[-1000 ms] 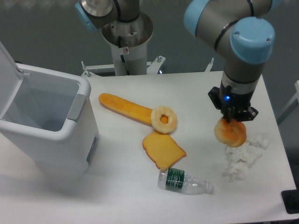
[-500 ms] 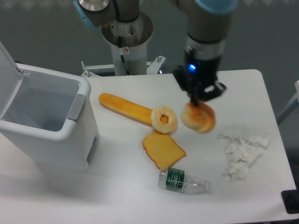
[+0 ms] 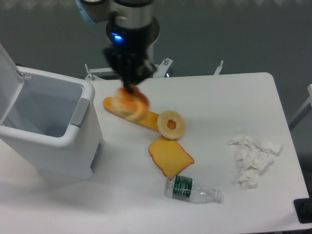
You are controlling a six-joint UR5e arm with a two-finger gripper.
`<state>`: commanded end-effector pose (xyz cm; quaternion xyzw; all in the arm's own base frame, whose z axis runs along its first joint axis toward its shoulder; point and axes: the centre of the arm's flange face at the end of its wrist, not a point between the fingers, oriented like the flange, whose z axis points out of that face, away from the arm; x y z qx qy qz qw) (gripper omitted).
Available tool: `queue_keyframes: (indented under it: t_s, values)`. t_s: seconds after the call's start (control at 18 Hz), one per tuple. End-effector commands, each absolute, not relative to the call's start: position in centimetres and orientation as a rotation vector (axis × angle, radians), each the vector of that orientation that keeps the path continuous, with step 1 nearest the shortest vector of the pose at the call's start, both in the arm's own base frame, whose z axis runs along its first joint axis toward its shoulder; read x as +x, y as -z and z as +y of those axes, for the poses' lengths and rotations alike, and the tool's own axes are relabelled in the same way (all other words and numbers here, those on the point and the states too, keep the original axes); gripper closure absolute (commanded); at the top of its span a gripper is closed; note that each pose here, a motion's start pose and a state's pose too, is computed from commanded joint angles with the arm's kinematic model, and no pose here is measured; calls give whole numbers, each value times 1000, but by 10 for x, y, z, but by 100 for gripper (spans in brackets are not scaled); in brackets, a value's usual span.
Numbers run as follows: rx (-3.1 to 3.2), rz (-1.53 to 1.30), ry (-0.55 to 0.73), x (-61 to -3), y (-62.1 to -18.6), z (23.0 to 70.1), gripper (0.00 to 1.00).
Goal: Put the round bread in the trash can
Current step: 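Lift the held round orange bun and carry it toward the trash can, then open the gripper above the trash can to drop the bun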
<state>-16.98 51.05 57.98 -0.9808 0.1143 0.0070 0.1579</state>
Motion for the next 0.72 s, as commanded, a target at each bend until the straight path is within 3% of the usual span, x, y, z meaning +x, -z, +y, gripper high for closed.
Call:
queue_keyframes:
  t_s: [0.11, 0.17, 0.28, 0.33, 0.39, 0.44, 0.72]
  values:
    - [-2805, 347, 19, -140, -576, 519, 100]
    - [-2805, 343, 57, -126, -571, 523, 93]
    - [-2787, 325, 111, -112, -571, 527, 68]
    - [-2766, 332, 149, -105, -573, 529, 50]
    - [-2745, 338, 180, -101, -575, 530, 7]
    - [-2734, 337, 180, -99, -579, 527, 0]
    - [-2695, 367, 104, -100, -593, 522, 0]
